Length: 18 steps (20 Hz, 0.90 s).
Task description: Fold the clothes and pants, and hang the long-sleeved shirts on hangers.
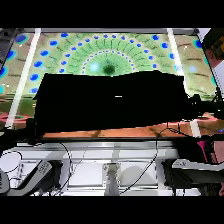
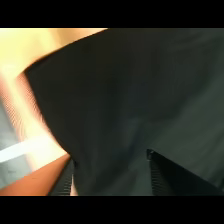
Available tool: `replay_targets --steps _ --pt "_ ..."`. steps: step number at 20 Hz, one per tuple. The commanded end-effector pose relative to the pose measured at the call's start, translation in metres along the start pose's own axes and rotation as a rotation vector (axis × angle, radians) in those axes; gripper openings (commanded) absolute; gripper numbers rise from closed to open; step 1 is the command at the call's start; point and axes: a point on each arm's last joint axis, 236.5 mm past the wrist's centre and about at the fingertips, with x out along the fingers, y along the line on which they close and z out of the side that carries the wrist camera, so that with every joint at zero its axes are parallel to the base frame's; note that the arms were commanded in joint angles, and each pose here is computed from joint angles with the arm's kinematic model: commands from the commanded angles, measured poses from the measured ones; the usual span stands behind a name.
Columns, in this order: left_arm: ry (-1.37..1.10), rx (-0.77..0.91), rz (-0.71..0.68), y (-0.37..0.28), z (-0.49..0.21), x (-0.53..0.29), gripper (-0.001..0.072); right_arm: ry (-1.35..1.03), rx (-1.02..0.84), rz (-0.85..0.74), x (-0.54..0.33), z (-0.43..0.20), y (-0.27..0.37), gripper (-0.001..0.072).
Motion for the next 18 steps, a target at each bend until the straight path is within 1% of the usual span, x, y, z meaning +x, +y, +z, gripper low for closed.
replay_targets --steps 1,2,3,4,5,6,7,8,9,10,11,14,16,18 --pt "-0.027 0.017 0.003 -0.003 0.01 0.021 0.0454 0.018 -0.023 0.005 0.006 -0.005 0.009 0.0385" --pt "-0.027 0.029 0.009 -0.004 0.009 0.025 0.0406 0.026 -0.034 0.006 0.009 -0.007 0.013 0.0385" --pt "-0.038 0.04 0.009 -0.006 0.01 0.027 0.0332 0.032 -0.043 0.007 0.011 -0.009 0.016 0.0385" --pt "-0.048 0.054 0.005 -0.01 0.011 0.028 0.0281 0.036 -0.052 0.008 0.013 -0.01 0.019 0.0385" --pt "-0.05 0.078 0.0 -0.014 0.011 0.027 0.0117 0.038 -0.058 0.007 0.015 -0.01 0.021 0.0385" --pt "-0.05 0.12 -0.004 -0.019 0.01 0.026 0.0008 0.039 -0.058 0.008 0.015 -0.011 0.021 0.0384" --pt "-0.053 0.148 -0.012 -0.024 0.01 0.024 0.0006 0.034 -0.055 0.01 0.015 -0.009 0.022 0.0381" --pt "-0.057 0.169 -0.02 -0.03 0.008 0.022 0.0006 0.033 -0.054 0.012 0.015 -0.009 0.022 0.035" --pt "-0.065 0.21 -0.029 -0.036 0.007 0.019 0.0005 0.028 -0.054 0.01 0.015 -0.008 0.022 0.0219" --pt "-0.076 0.265 -0.04 -0.042 0.005 0.015 0.0004 0.021 -0.055 0.004 0.015 -0.006 0.02 0.0029" --pt "-0.088 0.311 -0.052 -0.048 0.003 0.011 0.0004 0.029 -0.05 -0.001 0.015 -0.008 0.018 0.0016" --pt "-0.14 0.421 -0.09 -0.064 0.001 -0.004 0.0004 0.055 0.01 -0.011 0.002 -0.019 0.0 0.0014" --pt "-0.172 0.468 -0.108 -0.071 0.002 -0.012 0.0004 0.016 0.111 -0.019 -0.015 -0.028 -0.025 0.0014" --pt "-0.191 0.486 -0.112 -0.073 0.004 -0.014 0.0004 -0.019 0.224 -0.015 -0.032 -0.049 -0.049 0.0015"
